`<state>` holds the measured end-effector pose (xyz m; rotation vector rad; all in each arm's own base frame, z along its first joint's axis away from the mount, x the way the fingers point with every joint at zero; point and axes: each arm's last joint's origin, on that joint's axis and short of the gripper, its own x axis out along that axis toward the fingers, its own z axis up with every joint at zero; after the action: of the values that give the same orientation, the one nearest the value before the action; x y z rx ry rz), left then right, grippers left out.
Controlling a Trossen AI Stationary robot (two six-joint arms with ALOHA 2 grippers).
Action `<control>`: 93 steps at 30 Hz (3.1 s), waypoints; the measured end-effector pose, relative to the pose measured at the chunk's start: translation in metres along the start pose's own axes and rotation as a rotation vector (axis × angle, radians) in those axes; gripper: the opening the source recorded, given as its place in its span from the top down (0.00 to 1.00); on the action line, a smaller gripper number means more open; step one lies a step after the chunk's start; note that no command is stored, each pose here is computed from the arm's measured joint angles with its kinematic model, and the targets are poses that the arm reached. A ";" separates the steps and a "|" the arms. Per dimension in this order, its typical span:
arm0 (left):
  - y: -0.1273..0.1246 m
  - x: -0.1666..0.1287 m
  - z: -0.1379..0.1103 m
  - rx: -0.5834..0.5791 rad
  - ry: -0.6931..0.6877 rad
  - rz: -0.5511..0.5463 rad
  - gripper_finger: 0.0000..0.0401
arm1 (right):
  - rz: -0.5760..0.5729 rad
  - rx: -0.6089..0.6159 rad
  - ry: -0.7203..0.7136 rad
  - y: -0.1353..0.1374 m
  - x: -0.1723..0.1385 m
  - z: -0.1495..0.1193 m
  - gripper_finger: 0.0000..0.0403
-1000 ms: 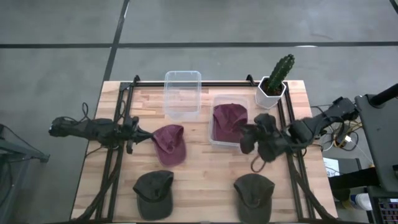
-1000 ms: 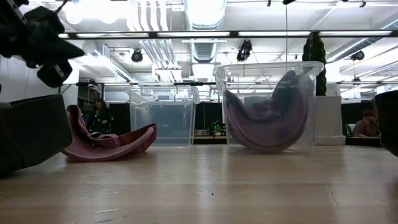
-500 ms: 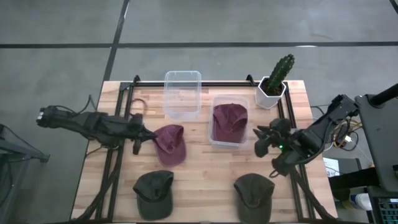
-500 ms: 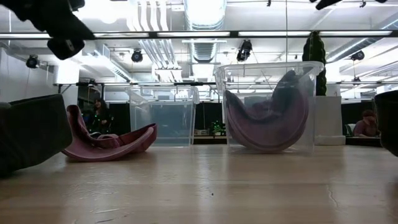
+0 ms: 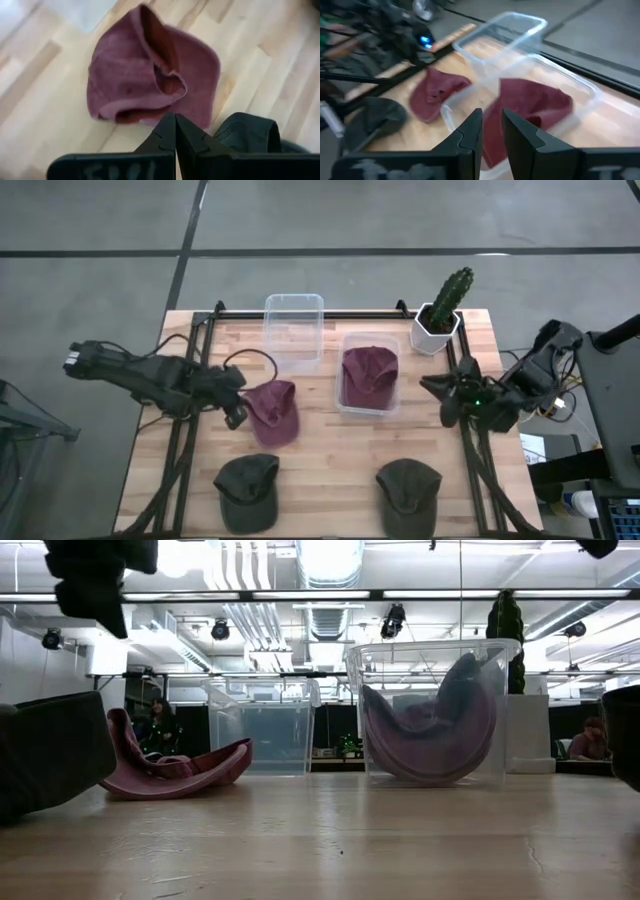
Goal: Pick & Place hat
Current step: Put the red cap into the right transparent bin
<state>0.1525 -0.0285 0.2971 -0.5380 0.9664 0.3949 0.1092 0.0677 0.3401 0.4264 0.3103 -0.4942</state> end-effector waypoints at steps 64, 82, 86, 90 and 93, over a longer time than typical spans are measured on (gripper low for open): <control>-0.018 0.070 -0.001 -0.730 0.158 0.300 0.52 | 0.184 0.010 -0.177 -0.037 -0.007 -0.004 0.89; -0.005 0.111 -0.020 -1.001 0.020 0.299 0.52 | 0.183 0.009 -0.177 -0.037 -0.007 -0.004 0.89; 0.000 0.119 -0.027 -1.023 0.015 0.300 0.52 | 0.183 0.009 -0.177 -0.037 -0.007 -0.004 0.89; 0.004 0.131 -0.033 -1.041 0.004 0.250 0.52 | 0.183 0.009 -0.177 -0.037 -0.007 -0.004 0.89; 0.007 0.138 -0.038 -1.053 -0.004 0.216 0.52 | 0.183 0.013 -0.176 -0.037 -0.007 -0.004 0.89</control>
<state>0.1945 -0.0346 0.1602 -1.3807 0.7574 1.1152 0.0832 0.0430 0.3274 0.4168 0.0963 -0.3517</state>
